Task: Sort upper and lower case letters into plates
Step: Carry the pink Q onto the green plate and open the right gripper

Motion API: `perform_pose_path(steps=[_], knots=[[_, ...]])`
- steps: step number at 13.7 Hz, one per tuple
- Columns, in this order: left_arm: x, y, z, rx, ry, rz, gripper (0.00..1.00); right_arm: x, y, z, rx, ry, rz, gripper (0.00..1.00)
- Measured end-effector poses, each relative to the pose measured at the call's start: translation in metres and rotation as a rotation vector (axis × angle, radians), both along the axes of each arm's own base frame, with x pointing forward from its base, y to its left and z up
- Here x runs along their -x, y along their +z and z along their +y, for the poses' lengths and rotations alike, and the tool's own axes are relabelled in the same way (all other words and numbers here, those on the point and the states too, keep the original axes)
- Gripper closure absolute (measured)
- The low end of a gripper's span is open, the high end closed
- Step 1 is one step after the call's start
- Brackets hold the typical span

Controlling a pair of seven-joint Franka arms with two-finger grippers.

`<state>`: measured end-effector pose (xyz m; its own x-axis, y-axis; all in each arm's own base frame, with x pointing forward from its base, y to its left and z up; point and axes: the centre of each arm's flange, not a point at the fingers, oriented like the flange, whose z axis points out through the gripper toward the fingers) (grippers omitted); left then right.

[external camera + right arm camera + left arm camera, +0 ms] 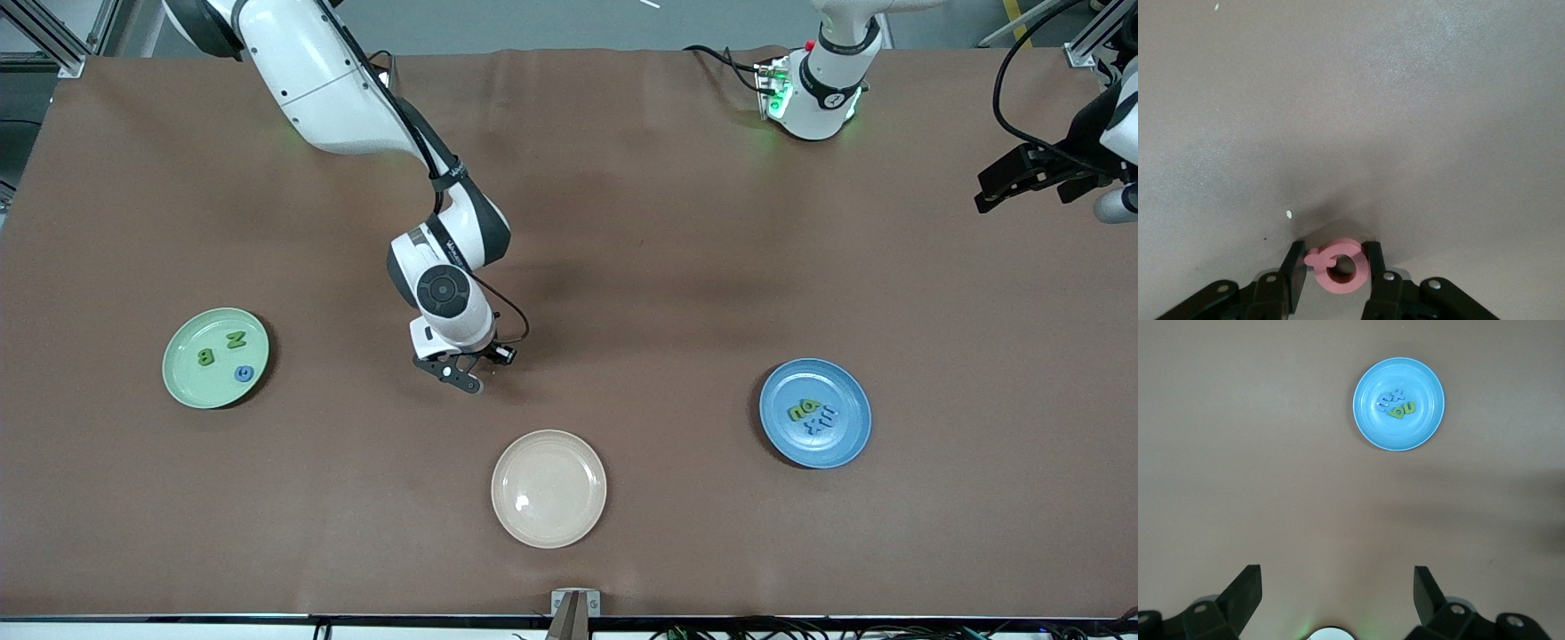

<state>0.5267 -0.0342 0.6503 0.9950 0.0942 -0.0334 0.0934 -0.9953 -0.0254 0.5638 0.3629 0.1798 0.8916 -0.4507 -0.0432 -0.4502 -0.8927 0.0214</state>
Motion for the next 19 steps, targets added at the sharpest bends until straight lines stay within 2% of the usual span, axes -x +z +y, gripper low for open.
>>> perform_pose_path(steps=[2,4,6,9,12,16,19], knots=[[0.000,-0.002,-0.010,0.000,-0.018,-0.003,0.00,0.000,0.000,-0.001,0.003,0.003,0.004,0.58],[0.000,-0.001,-0.015,0.000,-0.028,-0.008,0.00,-0.004,0.010,-0.011,0.026,0.029,0.039,0.58],[0.000,-0.002,-0.019,-0.001,-0.035,-0.009,0.00,-0.022,0.051,-0.045,0.044,0.085,0.085,0.58],[0.000,-0.001,-0.021,0.000,-0.038,-0.011,0.00,-0.058,0.124,-0.156,0.017,0.196,0.118,0.58],[0.000,-0.001,-0.021,0.000,-0.038,-0.012,0.00,-0.073,0.129,-0.291,-0.010,0.294,0.131,0.58],[0.000,-0.001,-0.021,0.000,-0.038,-0.013,0.00,-0.069,0.109,-0.435,-0.039,0.401,0.105,0.58],[0.000,-0.001,-0.021,0.000,-0.038,-0.013,0.00,-0.058,0.081,-0.486,-0.038,0.440,0.068,0.58]])
